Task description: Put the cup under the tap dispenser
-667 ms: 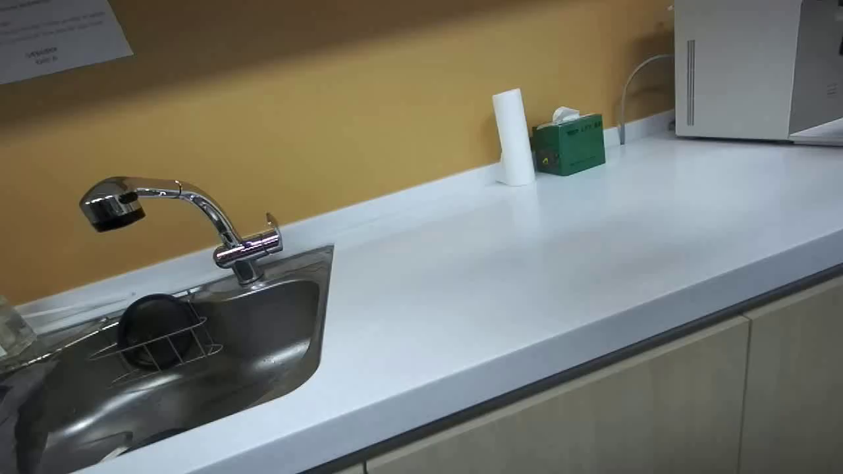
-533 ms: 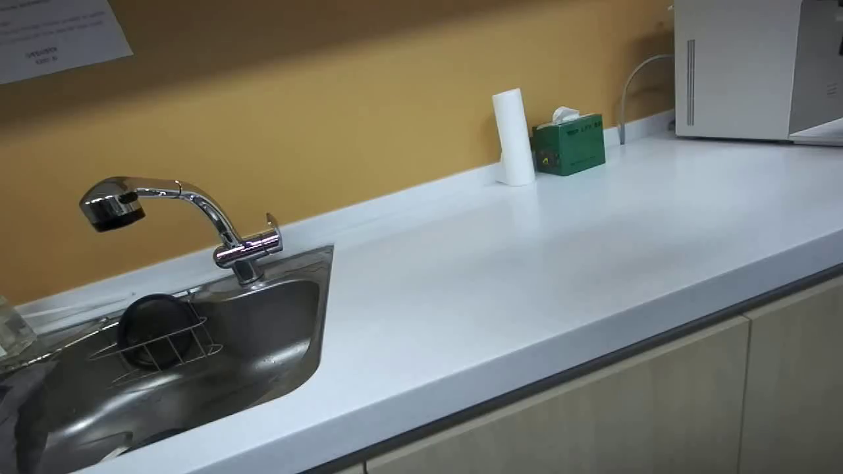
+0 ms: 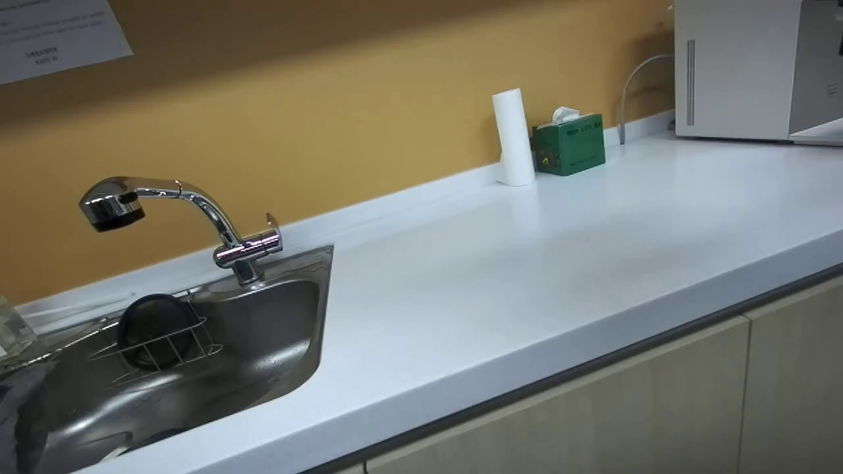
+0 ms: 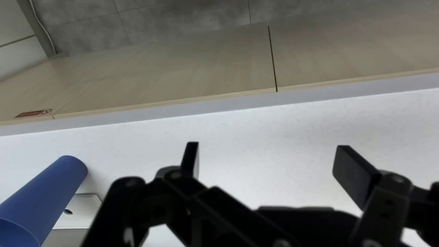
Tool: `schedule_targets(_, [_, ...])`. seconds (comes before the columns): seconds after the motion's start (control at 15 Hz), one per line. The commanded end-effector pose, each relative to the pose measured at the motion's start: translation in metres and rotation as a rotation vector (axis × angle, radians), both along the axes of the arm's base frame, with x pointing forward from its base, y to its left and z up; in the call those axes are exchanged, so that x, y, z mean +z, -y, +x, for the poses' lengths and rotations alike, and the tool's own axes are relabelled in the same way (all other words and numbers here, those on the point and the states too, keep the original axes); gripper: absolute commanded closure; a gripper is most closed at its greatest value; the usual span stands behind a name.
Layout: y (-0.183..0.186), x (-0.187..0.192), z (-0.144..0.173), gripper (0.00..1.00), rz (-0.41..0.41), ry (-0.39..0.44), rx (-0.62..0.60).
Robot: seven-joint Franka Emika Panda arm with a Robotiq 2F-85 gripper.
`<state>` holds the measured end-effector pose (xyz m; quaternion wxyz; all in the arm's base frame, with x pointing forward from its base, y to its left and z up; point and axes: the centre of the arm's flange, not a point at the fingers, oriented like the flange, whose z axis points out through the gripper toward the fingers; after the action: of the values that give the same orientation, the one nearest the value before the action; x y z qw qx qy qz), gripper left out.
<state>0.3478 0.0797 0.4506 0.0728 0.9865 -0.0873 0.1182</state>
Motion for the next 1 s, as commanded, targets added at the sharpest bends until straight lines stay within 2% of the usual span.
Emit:
schedule_targets(0.0, [0.000, 0.000, 0.000, 0.00, 0.000, 0.000, 0.000])
schedule_targets(0.13, [0.000, 0.000, 0.000, 0.00, 0.000, 0.000, 0.000])
schedule_targets(0.27, [0.007, 0.000, 0.005, 0.00, 0.013, 0.010, -0.074])
schedule_targets(0.53, [0.059, -0.003, 0.012, 0.00, 0.060, 0.052, -0.253])
schedule_targets(0.8, [0.126, 0.001, 0.019, 0.00, 0.026, 0.184, -0.401])
schedule_targets(0.93, [0.154, 0.004, 0.024, 0.00, -0.023, 0.262, -0.454])
